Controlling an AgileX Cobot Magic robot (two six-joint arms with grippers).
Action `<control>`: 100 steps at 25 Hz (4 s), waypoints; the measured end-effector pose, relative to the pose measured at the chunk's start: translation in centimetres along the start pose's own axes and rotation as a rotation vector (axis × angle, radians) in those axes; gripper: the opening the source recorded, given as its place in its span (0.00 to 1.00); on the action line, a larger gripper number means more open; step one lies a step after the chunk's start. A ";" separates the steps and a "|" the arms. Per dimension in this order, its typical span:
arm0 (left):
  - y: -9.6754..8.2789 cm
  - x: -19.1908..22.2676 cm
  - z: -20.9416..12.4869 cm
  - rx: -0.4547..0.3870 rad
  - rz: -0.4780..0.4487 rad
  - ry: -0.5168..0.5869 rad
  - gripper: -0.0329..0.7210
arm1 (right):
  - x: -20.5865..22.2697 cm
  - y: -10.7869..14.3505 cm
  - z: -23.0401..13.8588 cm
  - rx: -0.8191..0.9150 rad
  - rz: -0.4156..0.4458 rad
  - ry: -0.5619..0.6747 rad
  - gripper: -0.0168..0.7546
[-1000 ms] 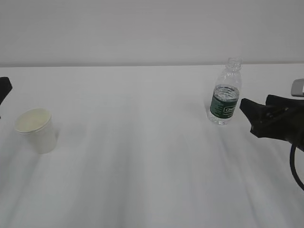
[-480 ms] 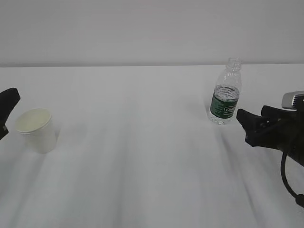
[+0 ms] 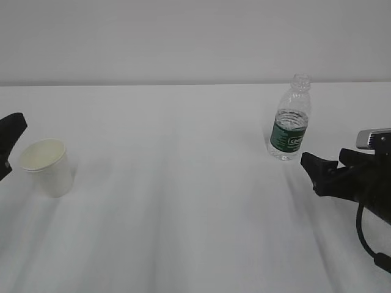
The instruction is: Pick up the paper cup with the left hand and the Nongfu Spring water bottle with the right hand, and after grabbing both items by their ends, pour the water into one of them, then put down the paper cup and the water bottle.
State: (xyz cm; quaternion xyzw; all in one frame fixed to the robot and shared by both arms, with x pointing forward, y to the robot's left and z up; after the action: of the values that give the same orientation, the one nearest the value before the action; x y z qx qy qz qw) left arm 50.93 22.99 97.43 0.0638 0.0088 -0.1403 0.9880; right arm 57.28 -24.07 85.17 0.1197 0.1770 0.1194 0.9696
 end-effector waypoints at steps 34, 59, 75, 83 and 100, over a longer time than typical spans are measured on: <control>-0.5 0.5 -7.4 -0.058 0.004 0.193 0.58 | 7.9 -2.1 0.1 0.000 -0.008 -0.059 0.89; -0.2 0.4 -7.4 -0.064 0.021 0.192 0.58 | 10.6 -1.5 0.1 0.007 0.070 -0.073 0.88; -0.2 0.4 -7.4 -0.062 0.021 0.192 0.58 | 12.4 -1.3 1.4 0.001 0.094 -0.121 0.88; -0.2 0.5 -7.3 -0.062 0.021 0.191 0.58 | 12.6 -1.3 1.8 -0.001 0.097 -0.131 0.87; -0.2 0.5 -7.3 -0.049 0.020 0.191 0.58 | 13.1 -2.0 -0.4 0.024 0.084 -0.089 0.85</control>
State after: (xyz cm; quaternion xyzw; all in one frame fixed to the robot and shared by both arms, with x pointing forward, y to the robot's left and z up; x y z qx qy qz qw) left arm 51.30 23.60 90.10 0.0526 0.1058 -0.1235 0.9853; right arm 69.41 -22.26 80.19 0.1438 0.1299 0.1524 0.9691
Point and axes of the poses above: a point on each arm's last joint axis where the gripper is mounted, x pointing out along that axis toward the gripper, y along the wrist's bending axis when the last joint is at zero, z = x × y, the point moved 8 cm from there along x, pointing out along that axis toward the gripper, and after that the axes turned 12 degrees about x, right-handed, at the moved point
